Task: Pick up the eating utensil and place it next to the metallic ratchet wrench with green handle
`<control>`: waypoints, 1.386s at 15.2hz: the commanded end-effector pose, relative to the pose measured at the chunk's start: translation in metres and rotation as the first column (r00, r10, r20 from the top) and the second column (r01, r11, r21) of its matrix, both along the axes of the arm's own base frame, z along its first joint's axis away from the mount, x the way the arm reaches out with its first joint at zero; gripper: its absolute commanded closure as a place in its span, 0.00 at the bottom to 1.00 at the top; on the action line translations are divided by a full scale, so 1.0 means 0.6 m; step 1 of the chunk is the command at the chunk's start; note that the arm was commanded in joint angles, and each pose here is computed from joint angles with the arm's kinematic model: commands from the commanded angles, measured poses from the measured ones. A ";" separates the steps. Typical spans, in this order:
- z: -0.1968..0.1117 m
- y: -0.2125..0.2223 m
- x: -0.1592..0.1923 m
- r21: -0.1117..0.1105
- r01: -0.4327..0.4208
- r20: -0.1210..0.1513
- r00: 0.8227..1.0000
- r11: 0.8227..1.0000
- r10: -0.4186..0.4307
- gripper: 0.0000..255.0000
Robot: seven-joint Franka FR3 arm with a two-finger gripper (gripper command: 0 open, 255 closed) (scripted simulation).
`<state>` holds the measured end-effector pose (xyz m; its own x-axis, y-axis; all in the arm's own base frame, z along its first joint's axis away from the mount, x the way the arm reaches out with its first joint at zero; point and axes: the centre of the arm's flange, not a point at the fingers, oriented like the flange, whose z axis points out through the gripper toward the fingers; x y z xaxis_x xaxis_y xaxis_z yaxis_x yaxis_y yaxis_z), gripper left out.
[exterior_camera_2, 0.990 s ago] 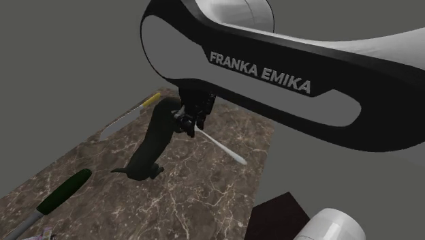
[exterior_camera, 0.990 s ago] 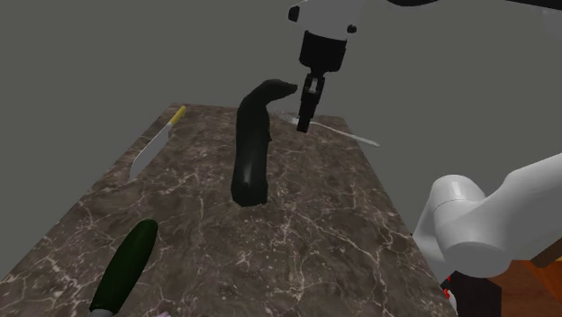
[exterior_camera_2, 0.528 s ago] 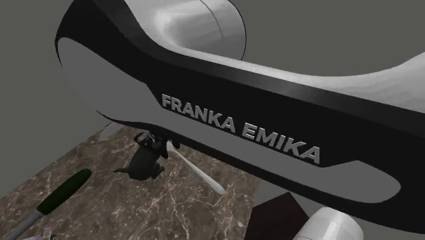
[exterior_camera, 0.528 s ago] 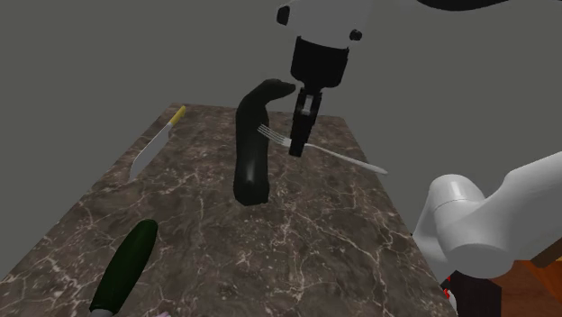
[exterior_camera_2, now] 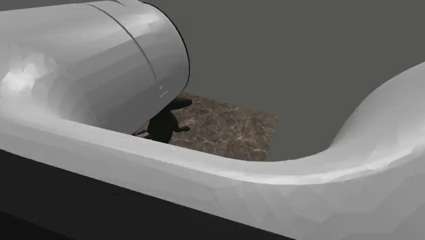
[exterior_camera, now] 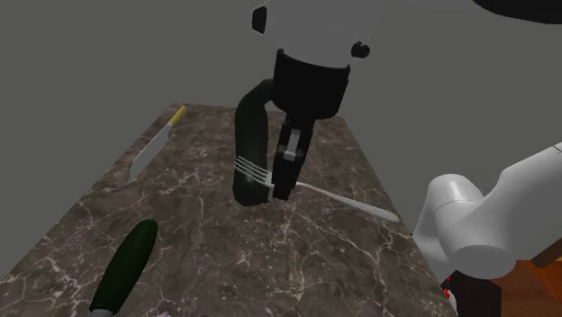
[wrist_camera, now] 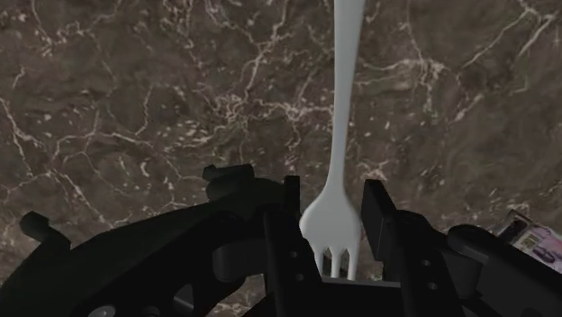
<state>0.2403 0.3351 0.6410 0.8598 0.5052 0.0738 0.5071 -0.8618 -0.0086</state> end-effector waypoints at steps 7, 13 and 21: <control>-0.006 0.126 -0.073 0.001 0.002 0.000 1.000 1.000 -0.002 1.00; -0.059 0.126 -0.073 0.001 0.002 0.000 1.000 1.000 -0.002 1.00; -0.129 0.126 -0.073 0.001 0.002 0.000 1.000 1.000 -0.002 1.00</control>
<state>0.1983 0.4107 0.5698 0.8606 0.5041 0.0732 0.5060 -0.8625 -0.0092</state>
